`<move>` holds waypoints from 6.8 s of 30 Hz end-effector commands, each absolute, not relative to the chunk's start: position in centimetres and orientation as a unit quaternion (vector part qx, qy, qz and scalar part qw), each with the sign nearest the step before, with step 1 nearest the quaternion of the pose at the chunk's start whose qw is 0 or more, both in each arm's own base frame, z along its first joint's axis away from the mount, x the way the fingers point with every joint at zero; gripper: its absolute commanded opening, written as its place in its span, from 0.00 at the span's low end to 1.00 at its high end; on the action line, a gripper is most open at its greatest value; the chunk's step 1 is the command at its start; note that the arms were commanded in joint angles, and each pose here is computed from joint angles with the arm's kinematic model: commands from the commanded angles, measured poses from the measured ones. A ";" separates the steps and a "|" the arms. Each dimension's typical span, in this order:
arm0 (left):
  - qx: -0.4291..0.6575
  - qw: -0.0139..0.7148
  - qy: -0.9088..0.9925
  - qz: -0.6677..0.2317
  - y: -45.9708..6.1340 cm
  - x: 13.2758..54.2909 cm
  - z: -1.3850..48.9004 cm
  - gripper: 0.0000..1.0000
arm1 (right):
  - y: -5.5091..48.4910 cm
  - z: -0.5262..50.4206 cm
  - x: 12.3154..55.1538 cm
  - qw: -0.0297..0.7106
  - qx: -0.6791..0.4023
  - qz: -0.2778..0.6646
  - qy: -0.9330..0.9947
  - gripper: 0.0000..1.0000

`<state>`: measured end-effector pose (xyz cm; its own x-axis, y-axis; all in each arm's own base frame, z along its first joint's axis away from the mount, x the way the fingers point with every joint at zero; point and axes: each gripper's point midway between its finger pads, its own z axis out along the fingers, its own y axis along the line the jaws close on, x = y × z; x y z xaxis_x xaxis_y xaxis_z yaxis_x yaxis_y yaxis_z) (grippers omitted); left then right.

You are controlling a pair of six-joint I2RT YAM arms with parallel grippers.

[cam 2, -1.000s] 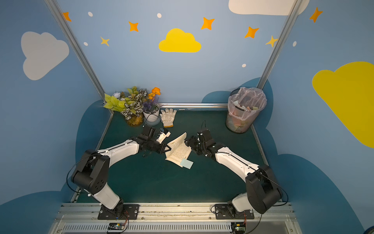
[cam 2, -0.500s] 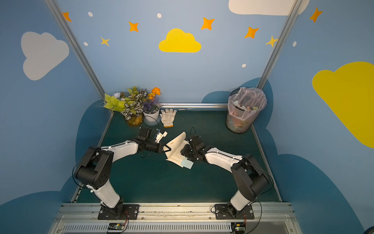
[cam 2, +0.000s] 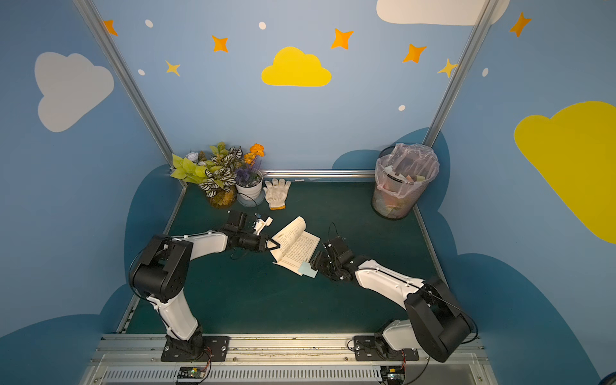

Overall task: Peel off the used sticky note
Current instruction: Tear off the note from the book, then place the note in the trash bin, then close the book at the center of the board, then reset both arms

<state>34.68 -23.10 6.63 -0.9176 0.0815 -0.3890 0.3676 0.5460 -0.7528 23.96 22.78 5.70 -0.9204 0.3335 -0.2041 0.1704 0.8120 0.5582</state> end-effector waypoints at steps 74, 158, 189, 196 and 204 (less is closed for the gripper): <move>0.089 0.111 0.889 -0.436 -21.3 33.8 3.0 0.03 | -6.3 36.3 57.6 0.533 0.263 -0.255 0.763 0.00; 0.153 0.583 0.792 -0.095 -6.4 37.5 8.9 1.00 | 2.8 20.3 31.5 0.489 0.079 -0.067 0.866 0.98; 0.152 0.572 0.801 -0.094 -6.3 38.4 8.8 1.00 | -1.0 9.0 39.2 0.527 0.029 -0.074 0.846 0.98; 0.151 0.572 0.801 -0.094 -6.3 38.4 8.8 1.00 | -0.4 8.8 39.1 0.516 0.005 -0.069 0.853 0.98; 0.152 0.572 0.801 -0.094 -6.4 38.4 8.8 1.00 | -0.4 8.8 39.1 0.517 0.005 -0.067 0.854 0.98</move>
<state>38.35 -6.48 8.75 -0.3076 0.1340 -0.9420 0.3537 0.9352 0.0175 38.56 -0.69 7.67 -0.5068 -0.0614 -0.8599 0.0863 0.9888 -0.1214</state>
